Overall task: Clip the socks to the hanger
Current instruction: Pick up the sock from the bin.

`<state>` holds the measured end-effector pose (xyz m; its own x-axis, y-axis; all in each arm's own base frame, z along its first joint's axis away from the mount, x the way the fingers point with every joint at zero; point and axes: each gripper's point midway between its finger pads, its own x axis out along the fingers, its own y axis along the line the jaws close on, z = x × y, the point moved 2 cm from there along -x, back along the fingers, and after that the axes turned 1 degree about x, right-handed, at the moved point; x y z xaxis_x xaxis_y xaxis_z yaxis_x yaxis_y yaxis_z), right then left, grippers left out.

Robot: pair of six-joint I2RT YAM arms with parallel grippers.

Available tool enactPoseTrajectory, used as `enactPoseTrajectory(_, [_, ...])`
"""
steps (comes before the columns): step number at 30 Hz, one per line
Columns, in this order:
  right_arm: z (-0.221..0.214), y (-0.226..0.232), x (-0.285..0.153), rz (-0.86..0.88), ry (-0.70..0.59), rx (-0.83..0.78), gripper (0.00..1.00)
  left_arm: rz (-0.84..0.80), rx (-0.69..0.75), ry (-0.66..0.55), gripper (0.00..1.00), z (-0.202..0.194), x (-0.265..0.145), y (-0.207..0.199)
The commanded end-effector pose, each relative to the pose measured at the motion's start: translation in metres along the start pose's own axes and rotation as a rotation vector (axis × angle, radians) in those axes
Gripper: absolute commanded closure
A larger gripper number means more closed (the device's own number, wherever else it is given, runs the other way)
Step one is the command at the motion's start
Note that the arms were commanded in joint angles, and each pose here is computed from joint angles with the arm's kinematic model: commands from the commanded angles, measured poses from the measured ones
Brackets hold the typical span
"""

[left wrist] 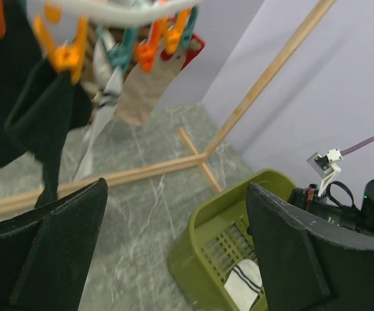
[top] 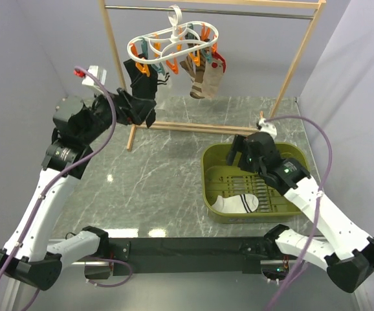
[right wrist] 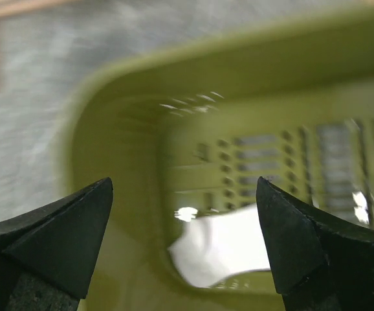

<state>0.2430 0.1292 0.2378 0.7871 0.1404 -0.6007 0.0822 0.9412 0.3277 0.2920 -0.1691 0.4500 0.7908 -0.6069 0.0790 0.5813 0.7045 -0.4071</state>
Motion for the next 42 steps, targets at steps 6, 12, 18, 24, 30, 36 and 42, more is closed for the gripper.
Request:
enactPoseTrajectory(6, [-0.054,-0.04,0.049,-0.201,0.162,0.057,0.04,0.178,-0.062,0.166,0.07,-0.072,-0.025,0.037])
enactPoseTrajectory(12, [-0.098,-0.054,0.064,-0.282,0.332,0.042,0.04,0.237,-0.093,0.231,0.07,-0.1,-0.031,0.052])
enactPoseTrajectory(18, [-0.146,-0.085,0.048,-0.396,0.472,0.1,0.04,0.258,-0.124,0.26,0.08,-0.115,-0.028,0.06])
enactPoseTrajectory(24, [-0.161,-0.087,0.051,-0.381,0.467,0.172,0.04,0.287,-0.113,0.269,0.08,-0.118,-0.027,0.067])
enactPoseTrajectory(30, [-0.168,-0.094,0.065,-0.415,0.47,0.138,0.37,0.287,-0.106,0.283,0.08,-0.119,-0.019,0.07])
enactPoseTrajectory(36, [-0.142,-0.083,0.07,-0.384,0.393,0.106,1.0,0.27,-0.103,0.289,0.08,-0.117,-0.012,0.068])
enactPoseTrajectory(42, [-0.079,-0.044,0.046,-0.232,0.272,0.113,1.0,0.212,-0.079,0.29,0.11,-0.112,-0.01,0.059])
